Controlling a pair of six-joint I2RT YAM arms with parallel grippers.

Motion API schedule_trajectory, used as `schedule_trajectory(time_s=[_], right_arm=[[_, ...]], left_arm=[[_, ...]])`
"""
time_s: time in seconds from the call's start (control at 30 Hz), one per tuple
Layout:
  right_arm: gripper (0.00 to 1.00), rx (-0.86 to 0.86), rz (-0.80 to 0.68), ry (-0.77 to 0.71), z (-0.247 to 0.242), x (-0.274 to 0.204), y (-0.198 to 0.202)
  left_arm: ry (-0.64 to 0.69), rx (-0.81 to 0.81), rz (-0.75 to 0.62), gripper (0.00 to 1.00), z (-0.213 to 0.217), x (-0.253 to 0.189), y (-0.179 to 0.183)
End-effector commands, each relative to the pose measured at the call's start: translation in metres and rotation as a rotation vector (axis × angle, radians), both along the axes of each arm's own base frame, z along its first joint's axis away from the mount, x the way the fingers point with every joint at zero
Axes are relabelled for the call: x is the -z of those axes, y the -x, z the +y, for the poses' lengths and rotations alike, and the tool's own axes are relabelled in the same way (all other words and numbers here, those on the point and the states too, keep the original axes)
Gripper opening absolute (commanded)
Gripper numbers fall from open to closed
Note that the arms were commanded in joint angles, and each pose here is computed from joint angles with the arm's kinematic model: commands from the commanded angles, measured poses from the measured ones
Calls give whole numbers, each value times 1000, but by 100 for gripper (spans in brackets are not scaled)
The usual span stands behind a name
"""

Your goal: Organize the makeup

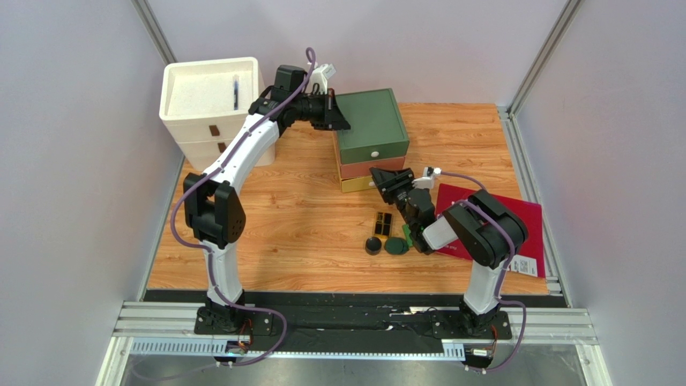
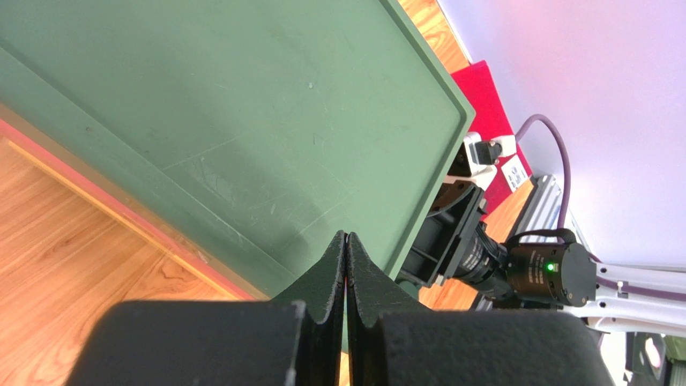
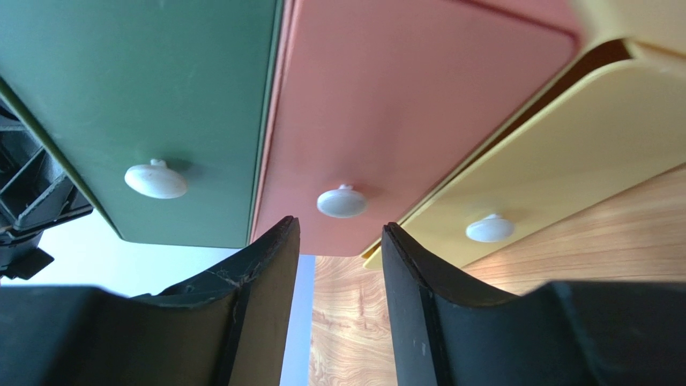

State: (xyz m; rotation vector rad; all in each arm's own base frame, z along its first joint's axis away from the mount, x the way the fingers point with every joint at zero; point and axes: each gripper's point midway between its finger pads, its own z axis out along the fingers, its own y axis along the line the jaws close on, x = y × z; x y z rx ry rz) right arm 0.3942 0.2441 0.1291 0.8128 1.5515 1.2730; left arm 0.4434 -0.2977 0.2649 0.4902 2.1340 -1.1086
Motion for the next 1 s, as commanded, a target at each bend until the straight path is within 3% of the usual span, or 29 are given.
schedule_trajectory(time_s=[0.0, 0.47, 0.97], right_arm=[[48, 42, -44, -38, -10, -12, -6], [43, 14, -46, -74, -4, -3, -13], [42, -13, -115, -95, 1, -30, -14]], left_arm=[[12, 22, -23, 0, -1, -1, -3], [4, 24, -28, 0, 1, -2, -1], [6, 40, -2, 0, -1, 5, 2]])
